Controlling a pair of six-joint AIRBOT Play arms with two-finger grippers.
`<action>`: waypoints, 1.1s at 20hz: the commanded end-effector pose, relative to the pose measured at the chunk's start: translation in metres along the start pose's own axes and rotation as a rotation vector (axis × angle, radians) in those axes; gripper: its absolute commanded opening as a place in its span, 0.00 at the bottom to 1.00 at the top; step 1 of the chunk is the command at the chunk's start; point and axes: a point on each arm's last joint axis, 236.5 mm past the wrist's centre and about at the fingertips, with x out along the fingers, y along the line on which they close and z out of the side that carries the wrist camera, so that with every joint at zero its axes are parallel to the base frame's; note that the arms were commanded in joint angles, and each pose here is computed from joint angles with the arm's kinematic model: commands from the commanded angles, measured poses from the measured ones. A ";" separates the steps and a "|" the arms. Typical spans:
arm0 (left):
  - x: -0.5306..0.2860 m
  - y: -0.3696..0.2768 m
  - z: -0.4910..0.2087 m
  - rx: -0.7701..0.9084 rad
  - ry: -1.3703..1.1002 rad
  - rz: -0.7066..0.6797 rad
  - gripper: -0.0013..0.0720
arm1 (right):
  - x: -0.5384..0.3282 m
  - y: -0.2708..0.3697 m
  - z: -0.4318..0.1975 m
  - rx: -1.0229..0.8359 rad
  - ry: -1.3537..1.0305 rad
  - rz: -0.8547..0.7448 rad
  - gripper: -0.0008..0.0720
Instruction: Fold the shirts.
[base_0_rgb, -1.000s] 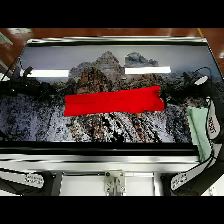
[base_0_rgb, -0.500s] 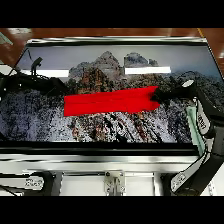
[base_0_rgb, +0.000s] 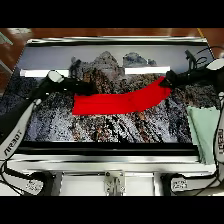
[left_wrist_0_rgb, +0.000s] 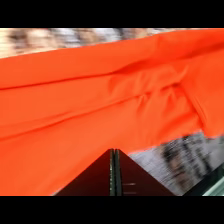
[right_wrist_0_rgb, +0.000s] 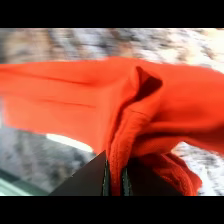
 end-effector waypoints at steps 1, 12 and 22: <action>0.066 -0.054 -0.023 -0.018 -0.034 -0.089 0.08 | -0.044 0.054 -0.016 -0.065 -0.032 0.013 0.09; 0.163 -0.142 -0.125 -0.081 0.213 -0.278 0.08 | -0.040 0.120 -0.049 -0.146 0.002 -0.002 0.09; -0.016 0.003 0.076 -0.059 -0.173 -0.027 0.07 | 0.062 0.122 -0.071 -0.265 0.102 -0.193 0.09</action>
